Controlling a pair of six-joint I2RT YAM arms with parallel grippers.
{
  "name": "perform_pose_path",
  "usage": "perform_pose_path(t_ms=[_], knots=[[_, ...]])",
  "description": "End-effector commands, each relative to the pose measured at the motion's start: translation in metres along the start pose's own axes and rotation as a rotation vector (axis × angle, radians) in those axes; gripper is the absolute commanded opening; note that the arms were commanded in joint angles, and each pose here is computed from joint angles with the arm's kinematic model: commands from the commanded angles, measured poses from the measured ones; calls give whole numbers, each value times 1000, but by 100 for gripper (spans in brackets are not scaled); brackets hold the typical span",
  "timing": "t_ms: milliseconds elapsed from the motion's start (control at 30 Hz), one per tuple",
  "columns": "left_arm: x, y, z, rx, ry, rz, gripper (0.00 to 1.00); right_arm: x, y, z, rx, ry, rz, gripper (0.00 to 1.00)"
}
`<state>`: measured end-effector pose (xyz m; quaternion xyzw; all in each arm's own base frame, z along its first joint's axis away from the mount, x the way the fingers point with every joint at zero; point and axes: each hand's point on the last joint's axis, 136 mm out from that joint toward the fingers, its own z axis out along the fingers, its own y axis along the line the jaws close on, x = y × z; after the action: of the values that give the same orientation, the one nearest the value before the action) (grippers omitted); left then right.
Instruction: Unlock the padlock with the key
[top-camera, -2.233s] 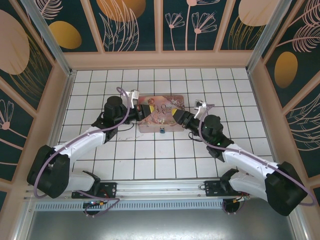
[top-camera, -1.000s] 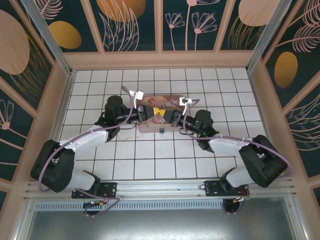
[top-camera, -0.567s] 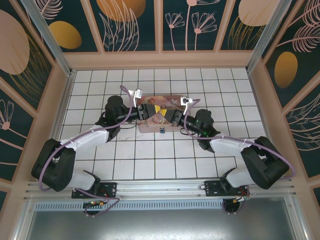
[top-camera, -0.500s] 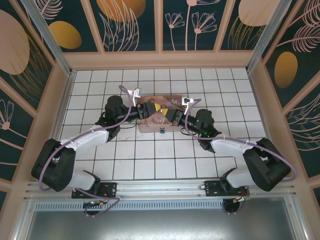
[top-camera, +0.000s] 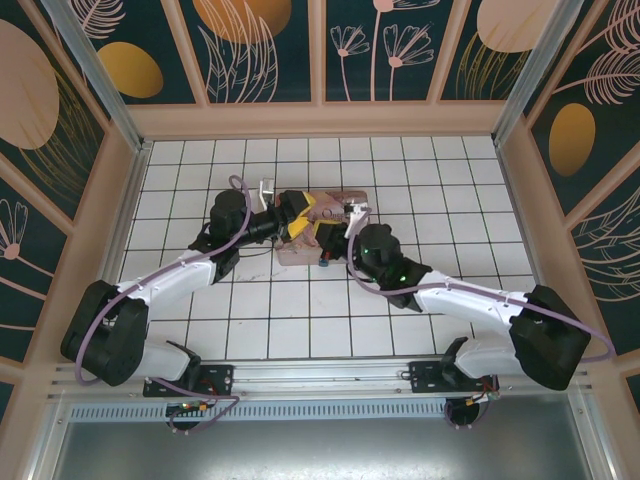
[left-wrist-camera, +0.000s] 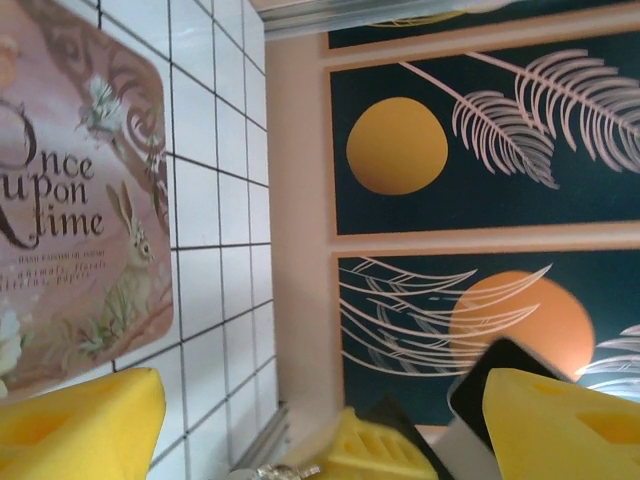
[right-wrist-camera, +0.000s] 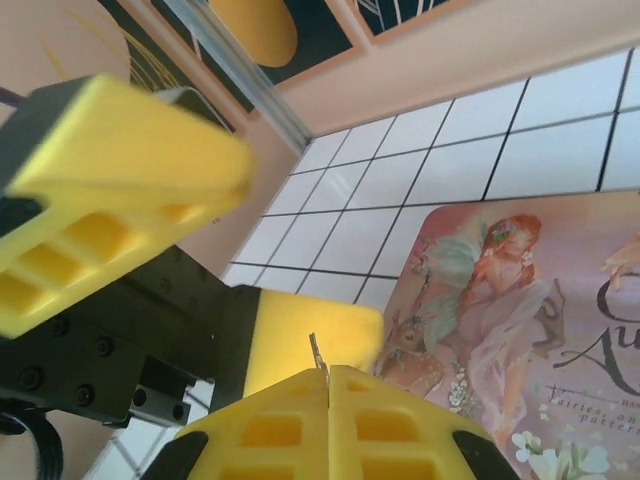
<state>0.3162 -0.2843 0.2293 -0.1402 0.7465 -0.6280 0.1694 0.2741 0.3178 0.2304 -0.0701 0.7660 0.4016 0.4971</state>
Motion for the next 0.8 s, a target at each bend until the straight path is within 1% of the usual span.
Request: perform_pose_path(t_ms=[0, 133, 267, 433, 633, 700, 767], knots=[[2, 4, -3, -4, 0, -160, 84, -20, -17, -9, 188, -104, -146, 0], [2, 5, -4, -13, -5, -191, 82, -20, -10, -14, 210, -151, -218, 0], [3, 10, -4, -20, -9, -216, 77, -18, 2, -14, 205, -174, -285, 0], [3, 12, -2, -6, -2, -240, 67, -15, 8, -9, 206, -167, -330, 0], [1, 13, -1, -4, -9, -243, 53, -9, 12, -5, 208, -152, -377, 0], [1, 12, -1, -2, -8, -242, 49, -7, 15, -3, 210, -146, -401, 0], [0, 12, 0, -2, -9, -242, 48, -7, 17, -2, 211, -145, -421, 0]])
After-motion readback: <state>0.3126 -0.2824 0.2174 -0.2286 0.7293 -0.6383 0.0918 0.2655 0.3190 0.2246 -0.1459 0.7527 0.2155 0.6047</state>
